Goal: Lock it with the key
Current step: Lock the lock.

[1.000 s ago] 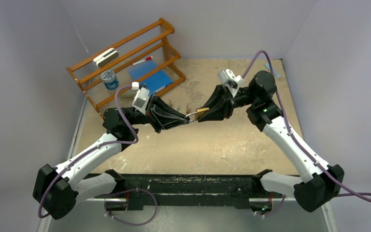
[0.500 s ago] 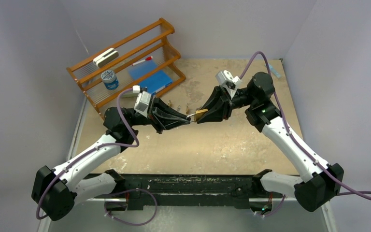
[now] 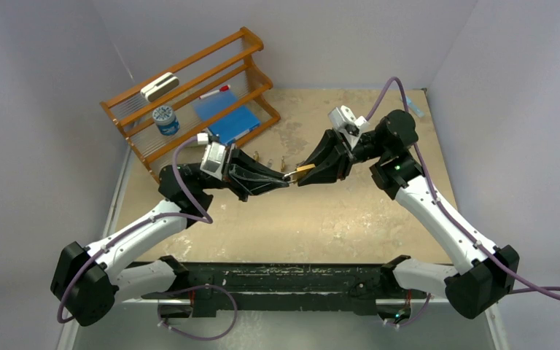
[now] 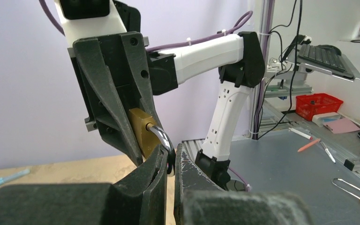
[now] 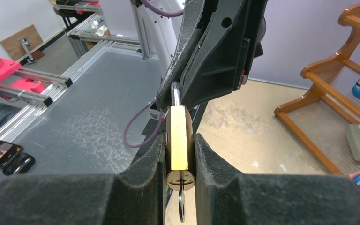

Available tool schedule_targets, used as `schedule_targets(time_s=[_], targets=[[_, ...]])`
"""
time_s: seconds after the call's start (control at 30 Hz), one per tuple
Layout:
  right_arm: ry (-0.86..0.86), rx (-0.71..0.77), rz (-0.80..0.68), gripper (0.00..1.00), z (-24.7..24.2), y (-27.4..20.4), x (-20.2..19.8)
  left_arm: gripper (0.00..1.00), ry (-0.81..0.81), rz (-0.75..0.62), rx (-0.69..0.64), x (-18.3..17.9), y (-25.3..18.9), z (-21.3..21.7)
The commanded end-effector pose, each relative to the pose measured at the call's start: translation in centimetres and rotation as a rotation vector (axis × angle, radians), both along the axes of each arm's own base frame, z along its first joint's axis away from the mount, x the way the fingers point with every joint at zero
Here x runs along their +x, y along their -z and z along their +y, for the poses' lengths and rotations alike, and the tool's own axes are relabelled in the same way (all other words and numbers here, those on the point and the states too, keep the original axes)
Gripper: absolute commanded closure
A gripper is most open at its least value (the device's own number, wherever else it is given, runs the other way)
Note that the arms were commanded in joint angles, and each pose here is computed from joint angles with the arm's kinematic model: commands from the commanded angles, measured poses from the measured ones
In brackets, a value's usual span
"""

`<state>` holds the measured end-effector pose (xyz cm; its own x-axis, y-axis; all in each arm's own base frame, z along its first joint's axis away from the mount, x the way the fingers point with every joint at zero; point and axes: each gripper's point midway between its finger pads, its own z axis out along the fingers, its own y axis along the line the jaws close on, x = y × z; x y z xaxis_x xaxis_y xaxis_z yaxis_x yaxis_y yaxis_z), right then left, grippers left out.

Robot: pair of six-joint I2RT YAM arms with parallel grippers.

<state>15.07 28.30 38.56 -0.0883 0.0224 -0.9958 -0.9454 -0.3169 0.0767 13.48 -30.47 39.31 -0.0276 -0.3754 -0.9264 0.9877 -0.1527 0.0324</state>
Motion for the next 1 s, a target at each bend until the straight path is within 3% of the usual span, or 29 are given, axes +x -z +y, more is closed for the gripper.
schedule_targets(time_s=[0.0, 0.2, 0.53, 0.97], targets=[[0.072, 0.079, -0.002, 1.00, 3.5, -1.8, 0.8, 1.00, -0.014, 0.089, 0.046, 1.8, 3.2, -3.6], [0.045, 0.092, -0.010, 1.00, 3.9, -2.4, 0.0, 1.00, -0.023, 0.117, 0.085, 2.9, 5.0, -4.7], [0.060, 0.094, -0.020, 1.00, 3.6, -2.8, -0.3, 1.00, -0.173, 0.086, 0.203, 5.1, 7.1, -4.7], [0.189, 0.058, -0.012, 1.00, 2.6, -1.8, 0.1, 1.00, -0.474, 0.105, 0.119, 8.6, 4.2, -1.1]])
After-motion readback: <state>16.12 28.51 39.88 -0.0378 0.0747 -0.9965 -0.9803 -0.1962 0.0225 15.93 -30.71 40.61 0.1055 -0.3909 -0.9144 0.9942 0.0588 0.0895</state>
